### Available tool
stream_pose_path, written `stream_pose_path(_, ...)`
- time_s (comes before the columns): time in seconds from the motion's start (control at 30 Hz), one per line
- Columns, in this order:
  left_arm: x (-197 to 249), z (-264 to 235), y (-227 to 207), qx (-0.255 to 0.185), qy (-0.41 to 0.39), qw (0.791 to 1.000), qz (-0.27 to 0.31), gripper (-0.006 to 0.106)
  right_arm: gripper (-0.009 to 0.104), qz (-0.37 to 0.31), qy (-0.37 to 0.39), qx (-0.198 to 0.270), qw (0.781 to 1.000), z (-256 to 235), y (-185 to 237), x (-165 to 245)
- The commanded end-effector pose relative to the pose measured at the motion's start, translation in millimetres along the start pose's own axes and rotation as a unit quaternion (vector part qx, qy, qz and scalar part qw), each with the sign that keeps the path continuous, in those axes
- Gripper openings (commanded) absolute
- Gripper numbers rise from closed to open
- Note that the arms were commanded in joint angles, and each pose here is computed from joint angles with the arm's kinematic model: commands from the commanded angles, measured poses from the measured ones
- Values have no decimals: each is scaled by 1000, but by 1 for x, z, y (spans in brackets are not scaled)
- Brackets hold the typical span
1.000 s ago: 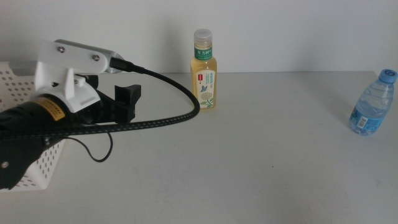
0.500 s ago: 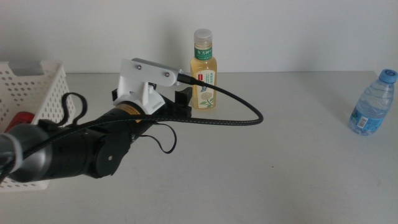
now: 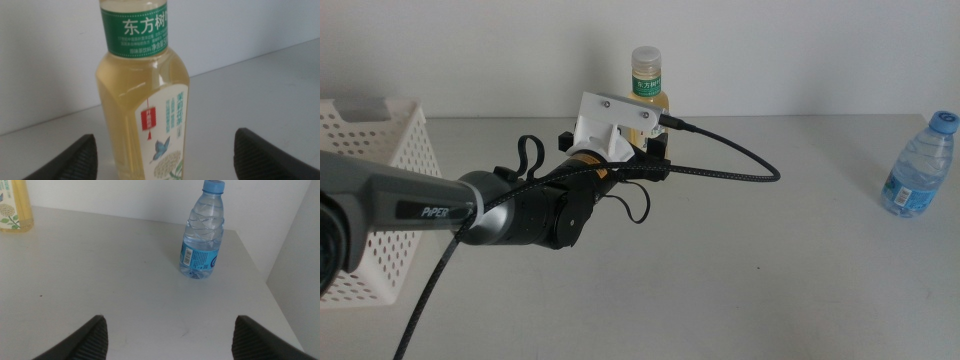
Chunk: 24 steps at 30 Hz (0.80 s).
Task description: Use arms to grab the bottles and put them into the dustbin to the left of the table.
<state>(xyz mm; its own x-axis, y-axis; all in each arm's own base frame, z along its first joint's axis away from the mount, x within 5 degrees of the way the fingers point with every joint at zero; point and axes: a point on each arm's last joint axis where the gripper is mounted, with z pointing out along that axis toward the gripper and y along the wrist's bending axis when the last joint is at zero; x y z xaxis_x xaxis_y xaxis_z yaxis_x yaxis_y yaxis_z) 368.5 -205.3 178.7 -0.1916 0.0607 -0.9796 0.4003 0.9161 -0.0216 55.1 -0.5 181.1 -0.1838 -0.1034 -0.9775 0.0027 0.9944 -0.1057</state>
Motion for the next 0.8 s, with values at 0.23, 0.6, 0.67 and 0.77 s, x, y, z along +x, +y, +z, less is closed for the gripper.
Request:
stream_pose_path(0.23,-38,39,-7,0,-73,997,-16,94,63,-11,-52,13,999,-3,-2,-11)
stream_pose_path(0.6,-41,67,2,-11,-97,995,10,94,63,-11,-52,13,999,-3,-2,-11)
stream_pose_path(0.67,-46,68,2,-10,-105,994,11,94,63,-11,-52,13,999,-3,-2,-11)
stream_pose_path(0.77,-50,69,3,-12,-111,994,10,92,63,-11,-52,13,999,-3,-2,-11)
